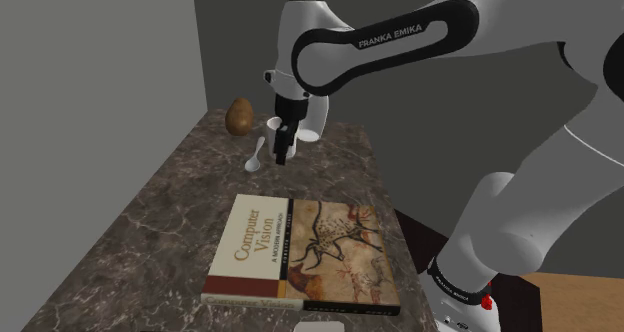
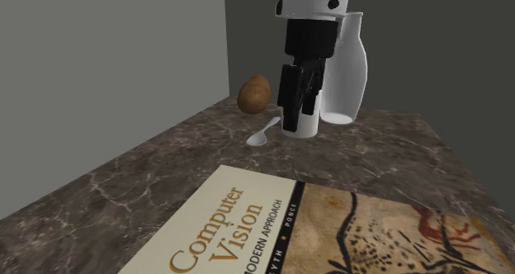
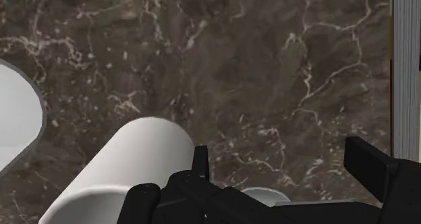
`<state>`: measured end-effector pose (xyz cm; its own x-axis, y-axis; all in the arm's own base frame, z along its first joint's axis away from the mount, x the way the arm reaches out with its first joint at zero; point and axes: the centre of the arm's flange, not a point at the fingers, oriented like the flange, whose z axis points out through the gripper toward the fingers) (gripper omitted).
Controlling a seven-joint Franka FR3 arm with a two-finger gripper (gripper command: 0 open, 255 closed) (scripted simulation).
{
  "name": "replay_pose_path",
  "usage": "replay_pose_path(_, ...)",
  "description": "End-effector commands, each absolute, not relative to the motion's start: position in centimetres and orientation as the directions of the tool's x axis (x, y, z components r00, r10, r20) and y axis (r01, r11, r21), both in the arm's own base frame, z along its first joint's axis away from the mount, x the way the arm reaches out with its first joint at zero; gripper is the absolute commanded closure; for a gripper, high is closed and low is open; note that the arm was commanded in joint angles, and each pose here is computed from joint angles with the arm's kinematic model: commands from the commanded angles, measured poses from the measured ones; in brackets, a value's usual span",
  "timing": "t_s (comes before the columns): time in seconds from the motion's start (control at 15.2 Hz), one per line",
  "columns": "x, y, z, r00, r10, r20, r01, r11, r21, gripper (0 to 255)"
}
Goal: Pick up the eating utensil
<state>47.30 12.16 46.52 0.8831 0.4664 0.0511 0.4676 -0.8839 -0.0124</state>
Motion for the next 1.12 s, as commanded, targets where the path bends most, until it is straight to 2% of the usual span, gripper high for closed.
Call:
replay_pose_path(0.0, 49.5, 13.2, 45.6, 0.867, 0.492, 0.075, 0.494, -0.870, -0.003, 0)
replay_pose_path(0.4, 55.0, 17.0, 44.7, 0.812, 0.562, 0.155, 0.564, -0.825, 0.036, 0)
replay_pose_path(1.06, 55.0, 17.0, 40.7, 0.812, 0.562, 0.155, 0.564, -0.825, 0.036, 0)
